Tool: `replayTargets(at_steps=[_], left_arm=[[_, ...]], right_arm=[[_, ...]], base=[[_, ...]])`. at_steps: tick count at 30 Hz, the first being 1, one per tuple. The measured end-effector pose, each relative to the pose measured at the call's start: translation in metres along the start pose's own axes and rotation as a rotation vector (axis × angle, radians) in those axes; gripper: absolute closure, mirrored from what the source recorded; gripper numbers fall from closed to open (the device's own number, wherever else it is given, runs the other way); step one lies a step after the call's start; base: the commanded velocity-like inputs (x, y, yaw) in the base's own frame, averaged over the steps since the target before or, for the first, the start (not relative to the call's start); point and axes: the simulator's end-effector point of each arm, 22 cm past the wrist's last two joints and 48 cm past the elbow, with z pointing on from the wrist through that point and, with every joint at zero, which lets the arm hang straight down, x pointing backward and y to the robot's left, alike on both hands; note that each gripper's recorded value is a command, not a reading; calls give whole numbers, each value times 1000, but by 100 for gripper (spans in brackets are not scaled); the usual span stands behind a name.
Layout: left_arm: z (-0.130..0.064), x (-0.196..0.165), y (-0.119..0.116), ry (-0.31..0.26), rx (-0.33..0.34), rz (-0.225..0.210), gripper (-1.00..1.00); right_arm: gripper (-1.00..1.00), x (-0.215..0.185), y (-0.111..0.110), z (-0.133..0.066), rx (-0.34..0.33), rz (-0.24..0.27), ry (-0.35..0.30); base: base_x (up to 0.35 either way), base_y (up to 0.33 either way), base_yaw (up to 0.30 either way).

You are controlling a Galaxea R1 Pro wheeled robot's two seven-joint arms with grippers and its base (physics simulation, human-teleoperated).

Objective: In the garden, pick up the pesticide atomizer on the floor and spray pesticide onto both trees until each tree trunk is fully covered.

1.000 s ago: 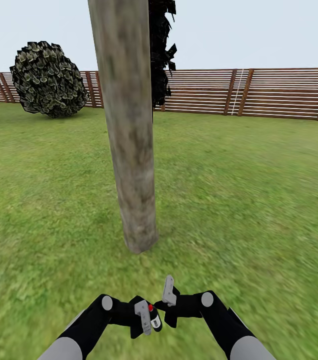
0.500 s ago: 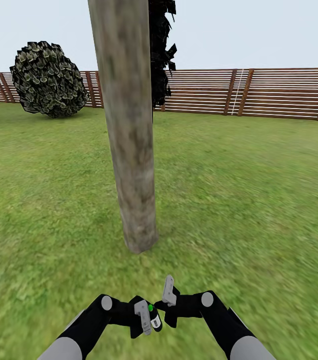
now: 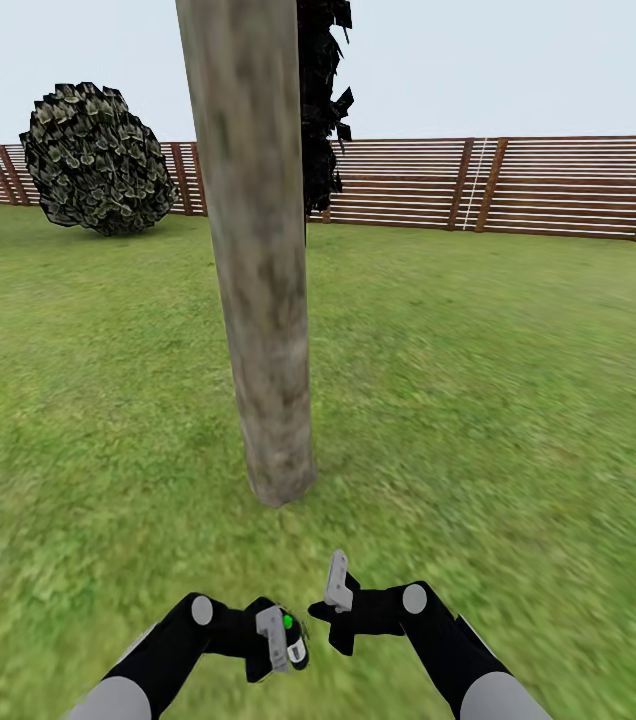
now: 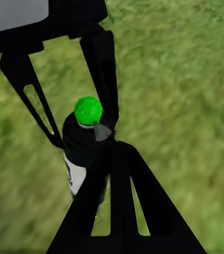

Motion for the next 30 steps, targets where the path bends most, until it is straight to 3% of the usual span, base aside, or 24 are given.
replayTargets(at_steps=[4,9,10,14,19,23,27,28,30], left_arm=[[-19,35,13,54,-24,-8,100],[-60,101,33,157,-69,-28,100],[-67,111,38,172,-84,-30,100],[-98,148,59,234,-153,-36,100],[-111,162,67,256,-184,-44,100],[-123,166,95,247,-317,-71,100],[-143,176,129,218,-508,-170,100],[-146,178,132,214,-530,-185,100],[-162,191,146,186,-646,-295,100]], right_arm=[[100,0,0,0,-1,0,0],[100,1,0,0,0,-1,2],[-100,1,0,0,0,-1,2],[-100,2,0,-1,1,-1,2],[-100,15,5,-1,-7,22,21],[-100,63,10,-10,10,87,92],[-100,146,-8,-45,162,168,227],[-100,155,-8,-48,179,179,241],[-100,195,-11,-64,285,223,305]], base=[[0,0,0],[0,0,0],[0,0,0],[0,0,0],[0,0,0],[0,0,0],[0,0,0],[0,0,0],[0,0,0]])
